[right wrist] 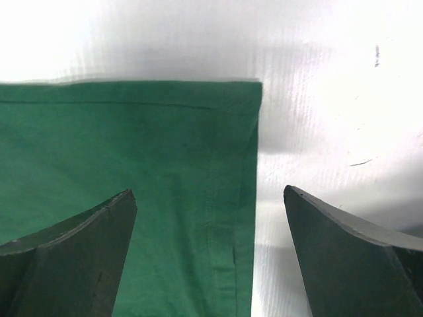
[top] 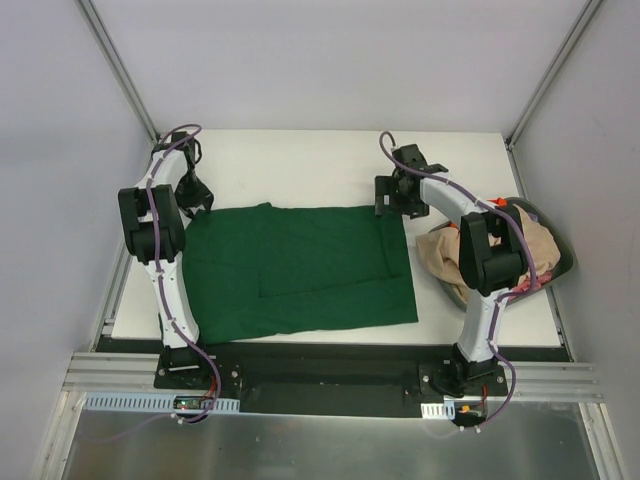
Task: Fold and stack the t-shirts
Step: Grap the side of the flattened tshirt furthest away from the robot with both arms
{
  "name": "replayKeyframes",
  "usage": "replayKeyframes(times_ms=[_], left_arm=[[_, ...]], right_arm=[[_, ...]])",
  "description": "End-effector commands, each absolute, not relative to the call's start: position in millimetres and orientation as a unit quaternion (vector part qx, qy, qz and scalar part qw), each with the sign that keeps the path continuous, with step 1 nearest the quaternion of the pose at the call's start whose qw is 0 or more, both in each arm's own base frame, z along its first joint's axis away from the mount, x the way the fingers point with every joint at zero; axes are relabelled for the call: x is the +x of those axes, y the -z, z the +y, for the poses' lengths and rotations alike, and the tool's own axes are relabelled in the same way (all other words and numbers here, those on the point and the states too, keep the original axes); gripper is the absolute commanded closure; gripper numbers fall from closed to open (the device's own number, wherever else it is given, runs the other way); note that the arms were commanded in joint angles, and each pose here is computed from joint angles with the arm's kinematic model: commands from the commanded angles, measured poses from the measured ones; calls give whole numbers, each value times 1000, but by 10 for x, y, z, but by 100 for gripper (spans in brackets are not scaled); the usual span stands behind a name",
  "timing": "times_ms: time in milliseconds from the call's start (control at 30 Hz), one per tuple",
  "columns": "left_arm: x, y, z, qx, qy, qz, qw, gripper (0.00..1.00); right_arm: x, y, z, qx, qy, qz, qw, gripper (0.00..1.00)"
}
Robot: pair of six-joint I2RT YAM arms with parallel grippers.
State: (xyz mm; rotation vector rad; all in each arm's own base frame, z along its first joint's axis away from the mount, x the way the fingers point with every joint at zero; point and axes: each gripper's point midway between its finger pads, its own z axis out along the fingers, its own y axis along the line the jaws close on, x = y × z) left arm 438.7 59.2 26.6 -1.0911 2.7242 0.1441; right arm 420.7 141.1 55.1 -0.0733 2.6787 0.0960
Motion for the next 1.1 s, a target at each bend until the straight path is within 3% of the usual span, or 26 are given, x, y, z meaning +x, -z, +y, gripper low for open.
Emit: replayKeyframes(times_ms=[0,133,200,533,700,933,1067], left_arm=[[4300,-212,472,-376,-27,923,72,61],[4277,-245,502,-377,-36,922,76,91],[4281,-266,479,-376,-31,923,77,99],[4310,-288,478,-374,-26,924,80,100],[4324,-311,494,-374,-29,923,85,100],[4331,-334,479,-374,-26,923,87,100],[4338,-350,478,-375,-23,923,89,100]], right_arm=[[4371,-658,1312,-13,-15,969,245,4],[4480,-633,1256,-5,-1,968,251,4],[4555,-632,1254,-3,-3,967,254,4],[4917,-531,1290,-1,5,965,263,1],[4954,-333,1226,16,16,972,233,15],[4833,-272,1260,31,2,975,222,47],[4826,-288,1299,33,-11,974,222,57]])
